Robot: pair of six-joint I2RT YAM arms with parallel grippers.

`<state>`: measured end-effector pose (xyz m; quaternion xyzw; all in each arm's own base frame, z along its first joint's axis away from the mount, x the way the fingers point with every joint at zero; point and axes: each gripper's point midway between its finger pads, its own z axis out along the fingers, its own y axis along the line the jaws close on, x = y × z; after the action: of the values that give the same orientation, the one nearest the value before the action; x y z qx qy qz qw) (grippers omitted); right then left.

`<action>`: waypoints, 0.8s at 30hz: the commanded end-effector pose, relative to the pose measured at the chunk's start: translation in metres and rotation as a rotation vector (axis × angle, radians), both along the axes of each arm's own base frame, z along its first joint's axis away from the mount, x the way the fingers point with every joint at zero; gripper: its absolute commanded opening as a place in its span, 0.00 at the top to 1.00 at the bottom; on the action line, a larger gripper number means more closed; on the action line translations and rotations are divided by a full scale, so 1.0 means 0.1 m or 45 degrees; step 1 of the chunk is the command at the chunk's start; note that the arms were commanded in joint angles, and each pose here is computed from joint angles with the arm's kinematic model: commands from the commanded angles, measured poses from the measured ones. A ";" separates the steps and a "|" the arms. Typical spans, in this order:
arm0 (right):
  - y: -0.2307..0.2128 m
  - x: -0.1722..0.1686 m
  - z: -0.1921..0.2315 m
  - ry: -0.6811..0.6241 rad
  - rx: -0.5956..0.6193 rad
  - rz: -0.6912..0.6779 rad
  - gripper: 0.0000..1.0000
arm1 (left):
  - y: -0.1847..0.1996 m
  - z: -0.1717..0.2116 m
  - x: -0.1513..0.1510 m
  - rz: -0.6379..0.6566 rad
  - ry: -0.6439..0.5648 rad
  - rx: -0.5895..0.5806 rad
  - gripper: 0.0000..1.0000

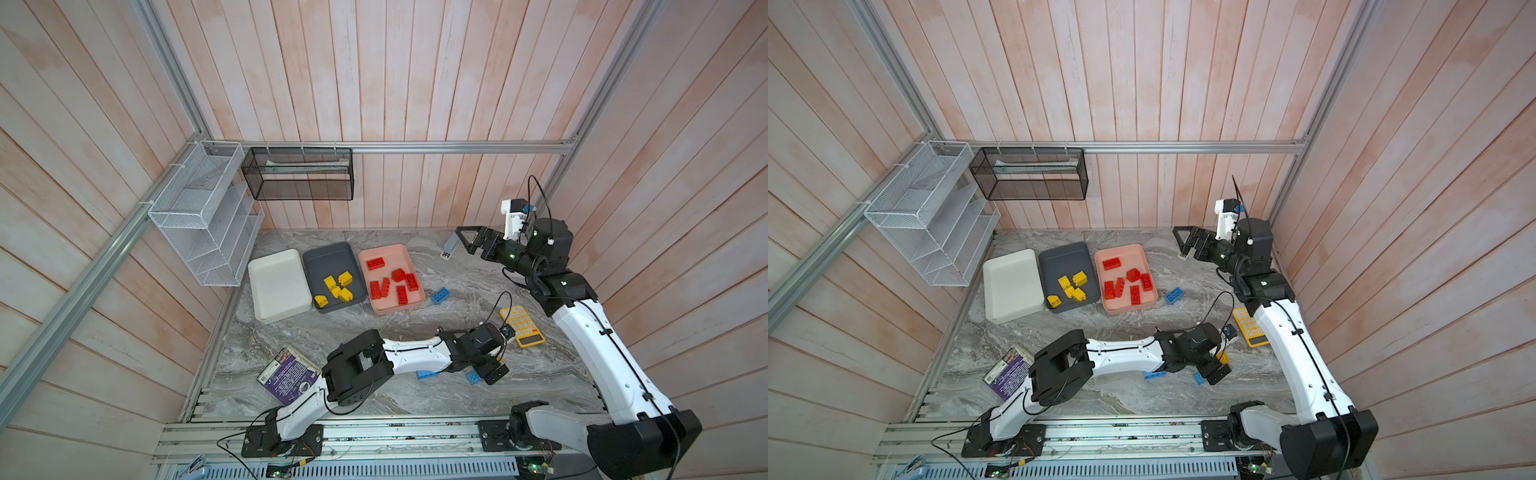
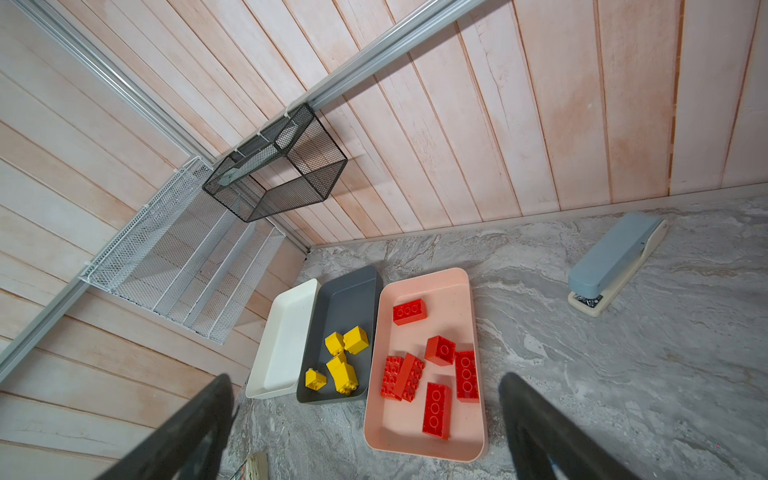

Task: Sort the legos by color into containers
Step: 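Reach the left gripper to the yellow brick by the calculator while the right arm withdraws, then grasp the yellow 2x4 brick with the left gripper and lift it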

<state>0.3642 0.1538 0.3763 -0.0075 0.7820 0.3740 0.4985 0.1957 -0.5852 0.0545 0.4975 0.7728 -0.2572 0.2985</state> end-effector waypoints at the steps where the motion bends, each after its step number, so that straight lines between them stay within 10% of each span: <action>1: 0.01 -0.06 -0.03 0.001 0.005 0.022 0.01 | -0.06 -0.09 0.06 -0.007 -0.028 0.024 0.00; 24: 0.02 -0.13 -0.13 -0.002 -0.031 0.043 0.04 | -0.06 -0.30 0.31 0.037 -0.186 0.152 0.22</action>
<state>0.3562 0.1540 0.3626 -0.0155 0.7890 0.3713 0.4892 0.2234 -0.6035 0.0352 0.5137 0.7646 -0.1975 0.3353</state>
